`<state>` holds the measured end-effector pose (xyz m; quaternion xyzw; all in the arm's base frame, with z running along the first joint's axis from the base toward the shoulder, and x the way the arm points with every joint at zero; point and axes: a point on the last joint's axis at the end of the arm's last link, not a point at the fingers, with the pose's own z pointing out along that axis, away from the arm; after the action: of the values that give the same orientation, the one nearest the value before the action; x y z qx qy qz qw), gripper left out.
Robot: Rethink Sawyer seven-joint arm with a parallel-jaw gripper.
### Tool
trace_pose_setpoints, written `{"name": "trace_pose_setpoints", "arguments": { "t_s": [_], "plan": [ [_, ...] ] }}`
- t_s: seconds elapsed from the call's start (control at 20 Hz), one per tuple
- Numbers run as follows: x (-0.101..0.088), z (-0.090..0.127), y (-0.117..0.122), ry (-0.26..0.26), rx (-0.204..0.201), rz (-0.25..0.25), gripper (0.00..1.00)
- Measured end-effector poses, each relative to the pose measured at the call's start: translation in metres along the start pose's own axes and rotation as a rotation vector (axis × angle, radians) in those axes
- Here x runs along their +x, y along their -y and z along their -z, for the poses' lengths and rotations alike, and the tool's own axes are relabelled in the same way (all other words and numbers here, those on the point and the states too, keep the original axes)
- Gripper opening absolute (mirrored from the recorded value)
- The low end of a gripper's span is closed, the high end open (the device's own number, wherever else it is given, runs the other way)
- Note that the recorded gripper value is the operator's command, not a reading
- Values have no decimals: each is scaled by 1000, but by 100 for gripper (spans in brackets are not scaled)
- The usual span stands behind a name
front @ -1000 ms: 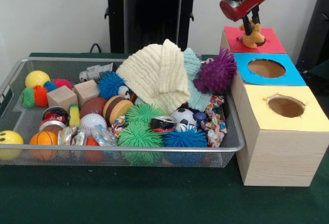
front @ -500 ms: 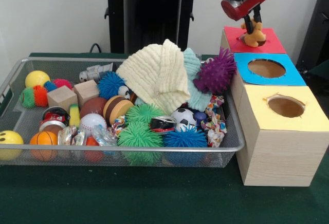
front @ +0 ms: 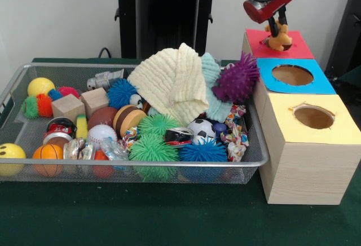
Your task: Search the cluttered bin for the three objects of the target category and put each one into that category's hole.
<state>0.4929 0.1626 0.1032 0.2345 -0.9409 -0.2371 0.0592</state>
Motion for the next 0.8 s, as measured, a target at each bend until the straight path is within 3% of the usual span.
{"name": "trace_pose_setpoints", "arguments": {
  "t_s": [0.35, 0.8],
  "plan": [
    [9, -17, -10, -34, -37, 1, 0],
    [8, -28, -17, -32, -43, 9, 0]
  ]
}}
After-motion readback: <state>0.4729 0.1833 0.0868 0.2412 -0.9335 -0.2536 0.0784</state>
